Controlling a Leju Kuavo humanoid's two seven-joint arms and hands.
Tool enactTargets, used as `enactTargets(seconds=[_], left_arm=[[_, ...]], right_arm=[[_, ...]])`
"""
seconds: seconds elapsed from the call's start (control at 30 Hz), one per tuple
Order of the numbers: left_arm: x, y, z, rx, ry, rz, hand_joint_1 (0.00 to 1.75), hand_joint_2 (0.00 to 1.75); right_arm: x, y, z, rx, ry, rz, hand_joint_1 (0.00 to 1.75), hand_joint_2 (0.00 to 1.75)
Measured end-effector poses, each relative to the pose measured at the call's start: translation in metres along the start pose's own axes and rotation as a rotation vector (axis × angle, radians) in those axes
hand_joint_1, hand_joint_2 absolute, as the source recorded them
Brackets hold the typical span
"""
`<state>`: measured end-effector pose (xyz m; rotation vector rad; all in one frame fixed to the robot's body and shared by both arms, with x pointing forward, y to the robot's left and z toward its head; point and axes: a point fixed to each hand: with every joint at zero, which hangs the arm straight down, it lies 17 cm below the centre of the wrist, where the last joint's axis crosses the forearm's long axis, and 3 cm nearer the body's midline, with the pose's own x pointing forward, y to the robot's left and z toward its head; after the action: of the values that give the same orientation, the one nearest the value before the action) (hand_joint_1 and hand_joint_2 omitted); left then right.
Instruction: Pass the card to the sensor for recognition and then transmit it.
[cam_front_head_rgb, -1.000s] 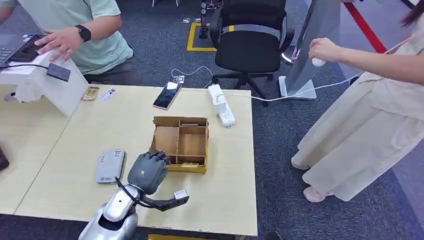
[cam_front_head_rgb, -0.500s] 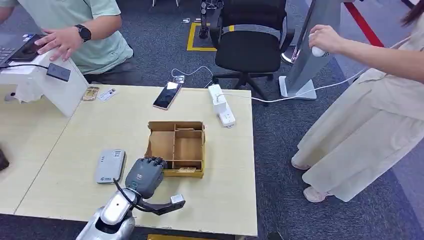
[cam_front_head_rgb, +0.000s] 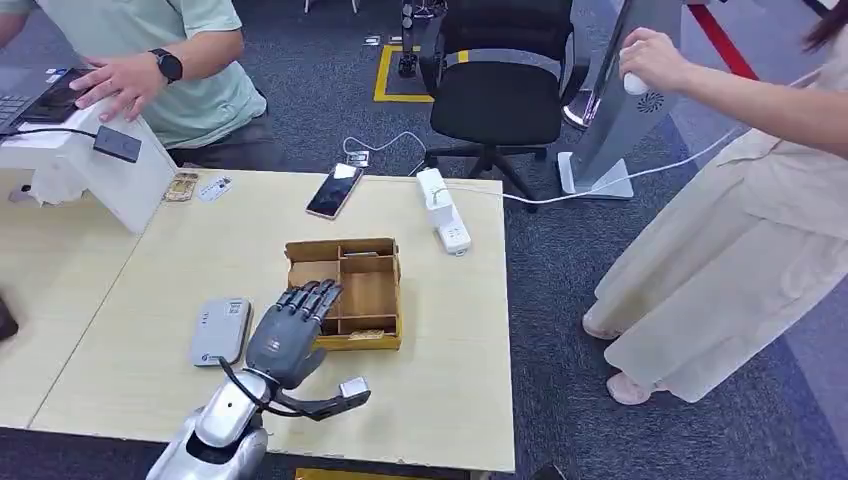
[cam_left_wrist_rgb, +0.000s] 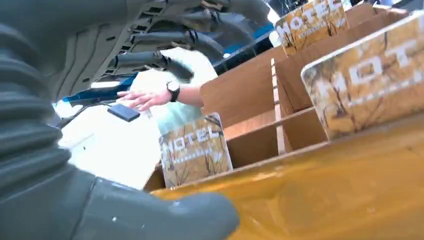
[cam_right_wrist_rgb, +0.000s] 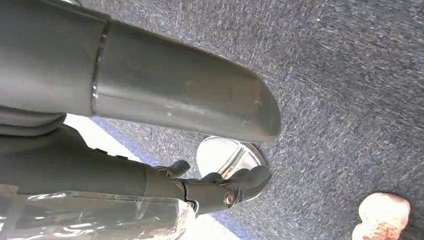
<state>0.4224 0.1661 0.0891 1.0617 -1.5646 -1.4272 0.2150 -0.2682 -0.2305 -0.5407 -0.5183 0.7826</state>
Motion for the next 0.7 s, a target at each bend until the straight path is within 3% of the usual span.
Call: enactTargets(seconds=[0.7], left_arm=[[-0.005,0.034,-0.013,0.087,0.006,-0.027,0.00,1.75]], right_arm=[[-0.007,-0.001,0.000,-0.005,0.014,0.018,0.00,0.00]])
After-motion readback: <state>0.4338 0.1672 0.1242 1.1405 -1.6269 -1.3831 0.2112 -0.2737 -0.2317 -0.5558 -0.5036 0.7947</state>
